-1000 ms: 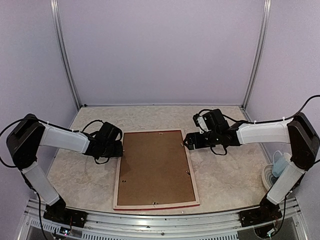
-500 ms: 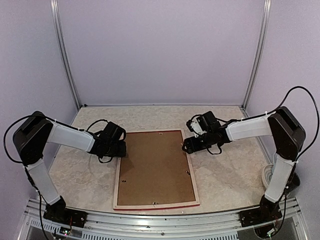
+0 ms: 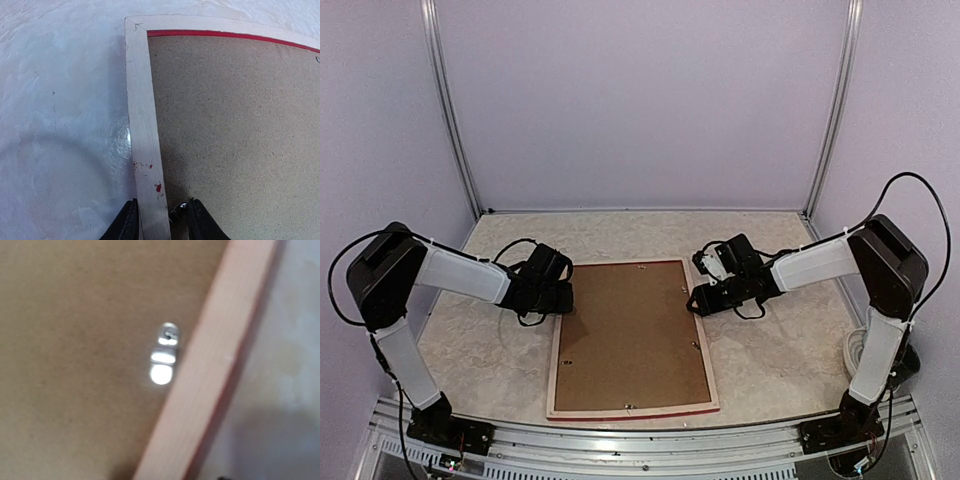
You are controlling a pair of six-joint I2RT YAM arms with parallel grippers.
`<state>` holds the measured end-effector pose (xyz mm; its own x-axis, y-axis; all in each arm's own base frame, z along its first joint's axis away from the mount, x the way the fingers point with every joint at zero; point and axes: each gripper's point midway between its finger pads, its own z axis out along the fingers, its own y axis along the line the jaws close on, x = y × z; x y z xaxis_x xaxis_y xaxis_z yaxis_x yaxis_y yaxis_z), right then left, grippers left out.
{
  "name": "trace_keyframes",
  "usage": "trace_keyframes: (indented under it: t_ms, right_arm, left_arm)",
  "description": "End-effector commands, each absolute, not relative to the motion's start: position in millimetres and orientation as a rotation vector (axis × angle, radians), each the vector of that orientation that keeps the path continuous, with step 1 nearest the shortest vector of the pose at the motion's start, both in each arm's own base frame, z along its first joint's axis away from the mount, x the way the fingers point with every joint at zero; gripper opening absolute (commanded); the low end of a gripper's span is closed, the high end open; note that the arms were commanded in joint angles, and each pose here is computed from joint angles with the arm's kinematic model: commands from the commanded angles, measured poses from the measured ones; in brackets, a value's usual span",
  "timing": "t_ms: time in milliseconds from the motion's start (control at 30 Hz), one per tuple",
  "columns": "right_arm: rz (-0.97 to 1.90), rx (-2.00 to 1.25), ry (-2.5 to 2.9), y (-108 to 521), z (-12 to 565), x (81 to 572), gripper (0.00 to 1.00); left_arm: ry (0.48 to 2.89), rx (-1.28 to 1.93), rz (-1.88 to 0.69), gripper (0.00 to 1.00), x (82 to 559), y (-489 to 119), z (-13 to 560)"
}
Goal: Put the photo into the frame
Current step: Press the fastener onto the backboard.
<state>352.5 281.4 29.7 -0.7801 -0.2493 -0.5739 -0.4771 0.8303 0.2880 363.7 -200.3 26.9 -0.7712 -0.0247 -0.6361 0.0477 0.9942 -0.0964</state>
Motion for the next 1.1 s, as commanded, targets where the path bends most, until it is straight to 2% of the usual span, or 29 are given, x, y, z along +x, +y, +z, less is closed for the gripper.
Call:
trace_keyframes:
  t_ms: [0,100,300,567,833,1067]
  right_arm:
    - [0.587,-0.522,2.549,275.4,7.3,341.7,0.42]
    - [0.588,-0.519,2.549,275.2,9.1,340.8,0.35]
    - [0.579,-0.507,2.549,272.7,12.1,339.6,0.27]
    - [0.582,-0.497,2.556,273.2,10.4,340.2,0.26]
    - [0.586,-0.497,2.554,274.5,11.9,341.0,0.24]
    - [0.589,-0.498,2.551,275.0,15.5,341.4,0.24]
  left_arm:
    - [2.471,0.039,-0.108,0.33,361.5,-199.0,16.8]
    - [2.473,0.038,-0.089,0.31,361.1,-196.9,15.7]
    - [2.476,0.038,-0.063,0.27,359.9,-193.1,14.8]
    - [2.48,0.045,-0.058,0.17,358.0,-191.8,14.9]
    - [2.47,0.044,-0.051,0.0,359.6,-191.0,18.8]
    - [2.48,0.074,-0.059,0.0,353.7,-195.0,18.8]
